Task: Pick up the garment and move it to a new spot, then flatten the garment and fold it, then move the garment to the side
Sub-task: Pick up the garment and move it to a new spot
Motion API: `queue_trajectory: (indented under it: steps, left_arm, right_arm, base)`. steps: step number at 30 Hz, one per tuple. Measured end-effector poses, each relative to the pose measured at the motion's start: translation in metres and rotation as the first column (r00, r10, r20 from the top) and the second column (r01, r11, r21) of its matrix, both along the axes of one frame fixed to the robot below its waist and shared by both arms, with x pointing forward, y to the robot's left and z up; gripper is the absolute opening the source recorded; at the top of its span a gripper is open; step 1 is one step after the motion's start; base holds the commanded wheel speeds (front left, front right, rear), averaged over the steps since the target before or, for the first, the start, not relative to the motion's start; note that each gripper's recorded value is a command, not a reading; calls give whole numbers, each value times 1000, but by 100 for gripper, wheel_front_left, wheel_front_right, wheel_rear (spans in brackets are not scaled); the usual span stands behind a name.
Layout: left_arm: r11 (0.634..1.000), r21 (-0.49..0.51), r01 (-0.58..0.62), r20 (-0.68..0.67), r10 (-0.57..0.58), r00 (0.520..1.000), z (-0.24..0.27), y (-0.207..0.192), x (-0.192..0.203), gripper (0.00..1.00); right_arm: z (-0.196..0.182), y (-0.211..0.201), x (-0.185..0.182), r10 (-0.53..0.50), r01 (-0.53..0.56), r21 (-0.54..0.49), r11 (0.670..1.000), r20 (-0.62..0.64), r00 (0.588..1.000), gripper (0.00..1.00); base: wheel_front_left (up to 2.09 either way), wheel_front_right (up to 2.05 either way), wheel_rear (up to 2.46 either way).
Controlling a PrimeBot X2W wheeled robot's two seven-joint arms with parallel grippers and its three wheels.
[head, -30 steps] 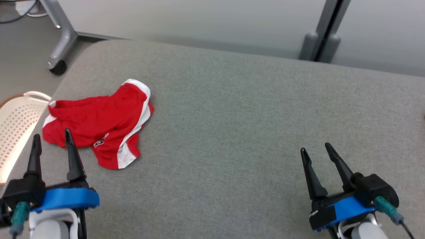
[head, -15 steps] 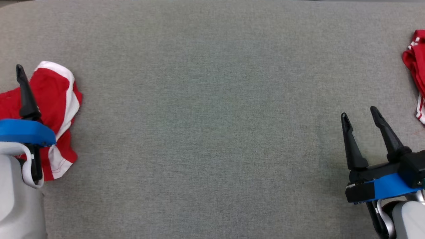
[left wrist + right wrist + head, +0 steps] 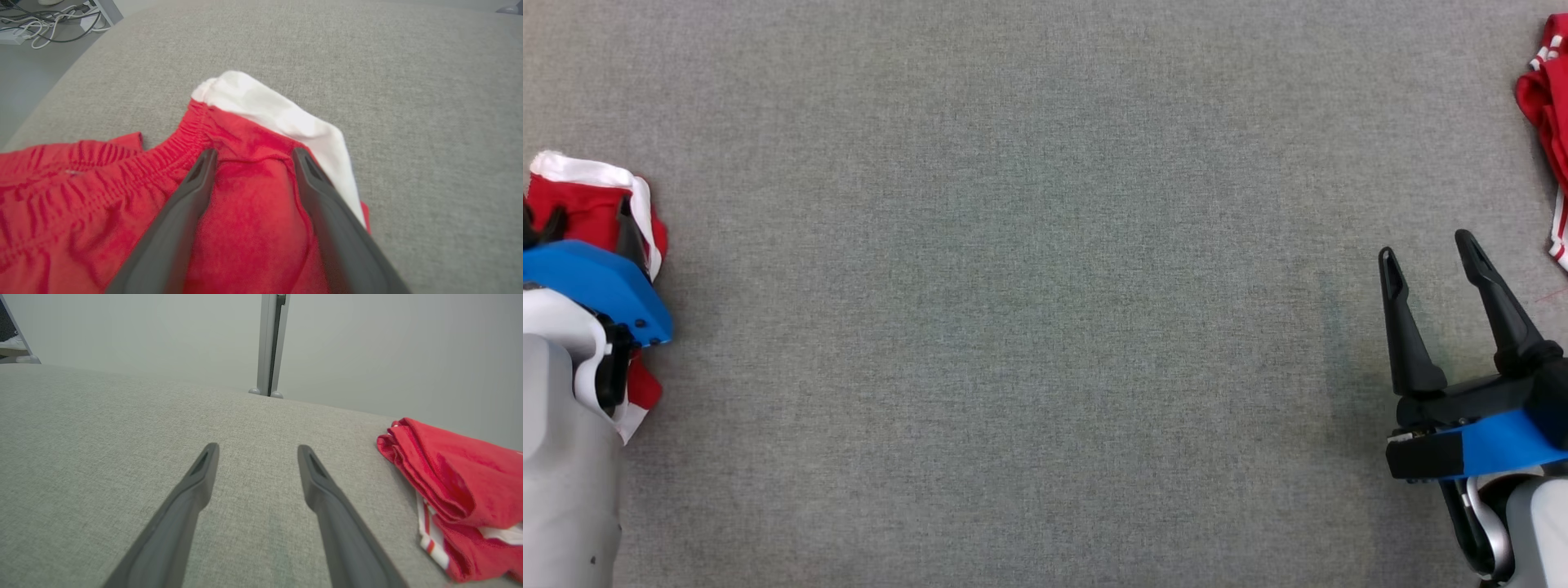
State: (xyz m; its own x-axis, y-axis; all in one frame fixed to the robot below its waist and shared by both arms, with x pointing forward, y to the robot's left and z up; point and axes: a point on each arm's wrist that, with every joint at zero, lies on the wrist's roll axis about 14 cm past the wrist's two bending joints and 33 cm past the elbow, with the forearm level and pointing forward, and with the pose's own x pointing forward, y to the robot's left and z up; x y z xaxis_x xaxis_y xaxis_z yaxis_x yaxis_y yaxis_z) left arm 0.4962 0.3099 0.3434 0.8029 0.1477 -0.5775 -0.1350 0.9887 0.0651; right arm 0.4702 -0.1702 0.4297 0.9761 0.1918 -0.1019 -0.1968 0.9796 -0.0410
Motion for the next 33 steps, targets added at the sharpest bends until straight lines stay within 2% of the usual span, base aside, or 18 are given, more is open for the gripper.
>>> queue_trajectory:
  steps: [9,10,11,12,16,20,26,29,33]
  left_arm:
    - [989,-137,-62,-174,37,984,-15,-8,-12,100]
    - [986,-149,-68,-182,40,983,-15,-8,-13,90]
    - [985,-157,-69,-189,38,981,-14,-9,-14,28]
    - [985,-161,-68,-193,36,981,-13,-9,-14,0]
    - [989,-140,-56,-196,27,980,-7,-3,-20,0]
    - [992,-125,-21,-141,3,990,6,-5,-17,0]
    - [995,-75,68,81,-62,995,60,-16,10,0]
    - [989,-20,149,212,-142,967,95,-34,28,0]
    - [964,55,260,382,-261,886,146,-69,49,0]
  right_arm:
    - [7,2,2,9,-9,-3,1000,13,1000,100]
    - [8,3,1,10,-10,-2,1000,15,1000,100]
    - [9,3,1,10,-10,-2,1000,16,1000,100]
    - [10,4,1,11,-11,-1,1000,18,1000,100]
    - [15,3,-2,6,-6,3,1000,25,1000,100]
    - [22,4,-6,1,-2,20,1000,40,999,100]
    - [36,7,-16,-7,4,48,999,72,997,100]
    - [43,5,-23,-23,18,59,998,87,996,100]
    - [52,-4,-35,-60,52,74,996,103,993,100]
  base:
    - [0,0,0]
    - [0,0,0]
    - [0,0,0]
    - [0,0,0]
    - [0,0,0]
    - [0,0,0]
    - [0,0,0]
    - [0,0,0]
    - [0,0,0]
